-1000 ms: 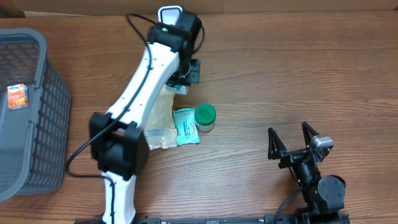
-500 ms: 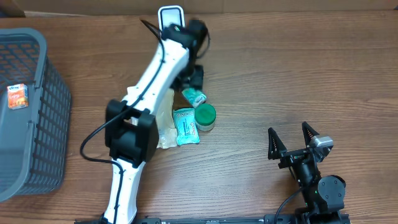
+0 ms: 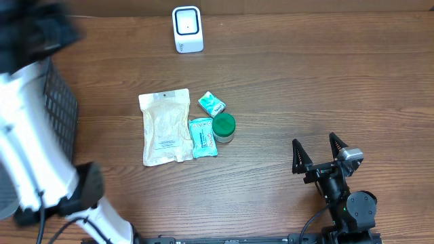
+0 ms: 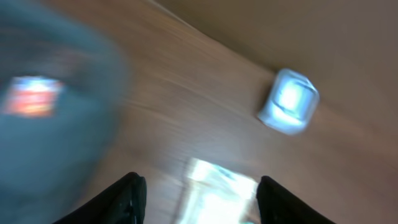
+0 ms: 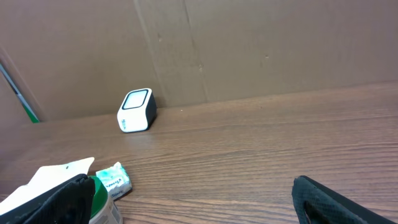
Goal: Scan the item barcode
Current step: 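Hold the green pack under the scanner, then drop it near the jar, then reach the left gripper into the basket and grasp the orange Kleenex pack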
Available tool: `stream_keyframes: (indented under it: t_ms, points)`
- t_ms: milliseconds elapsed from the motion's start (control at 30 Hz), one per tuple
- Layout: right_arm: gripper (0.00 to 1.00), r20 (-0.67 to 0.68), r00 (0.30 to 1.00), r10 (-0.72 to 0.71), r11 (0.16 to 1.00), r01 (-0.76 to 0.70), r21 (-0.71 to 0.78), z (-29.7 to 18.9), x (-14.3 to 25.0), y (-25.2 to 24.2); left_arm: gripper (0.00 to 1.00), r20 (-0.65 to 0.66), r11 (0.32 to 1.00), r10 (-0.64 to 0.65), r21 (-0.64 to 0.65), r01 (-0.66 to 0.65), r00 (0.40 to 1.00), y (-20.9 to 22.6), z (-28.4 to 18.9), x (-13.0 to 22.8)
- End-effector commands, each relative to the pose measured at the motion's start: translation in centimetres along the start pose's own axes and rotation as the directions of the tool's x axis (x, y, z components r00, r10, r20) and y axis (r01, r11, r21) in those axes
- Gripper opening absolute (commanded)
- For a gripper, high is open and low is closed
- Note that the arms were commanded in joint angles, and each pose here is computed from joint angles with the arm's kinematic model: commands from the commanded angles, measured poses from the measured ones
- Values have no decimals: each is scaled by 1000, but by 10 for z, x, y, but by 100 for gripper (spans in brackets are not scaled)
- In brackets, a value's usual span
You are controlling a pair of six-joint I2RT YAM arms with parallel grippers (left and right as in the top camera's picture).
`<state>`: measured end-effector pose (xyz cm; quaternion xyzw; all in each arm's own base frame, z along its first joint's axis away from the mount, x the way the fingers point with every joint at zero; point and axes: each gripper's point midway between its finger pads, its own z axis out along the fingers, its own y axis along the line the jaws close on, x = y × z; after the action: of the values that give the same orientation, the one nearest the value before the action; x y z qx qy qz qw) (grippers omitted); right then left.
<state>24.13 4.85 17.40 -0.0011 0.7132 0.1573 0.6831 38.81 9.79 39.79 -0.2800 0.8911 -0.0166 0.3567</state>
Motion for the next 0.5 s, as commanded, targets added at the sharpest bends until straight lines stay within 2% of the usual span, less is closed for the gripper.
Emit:
stream_keyframes:
  t_ms: [0,133,200,333,467]
  points:
    - [100,3,1000,-4,1000,4,13,0,2,-3,56,-12,989,-59,-136,56,998,69,10,-12]
    - [100,3,1000,-4,1000,4,13,0,2,-3,58,-46,924,-270,-294,245,962,153,30,-7]
    - [100,3,1000,-4,1000,4,13,0,2,-3,59,-71,899,-328,-330,288,942,179,45,-1]
    - [100,3,1000,-4,1000,4,13,0,2,-3,58,-117,877,-365,-375,300,923,210,75,13]
    - [100,3,1000,-4,1000,4,13,0,2,-3,56,-165,895,-315,-379,234,935,228,115,24]
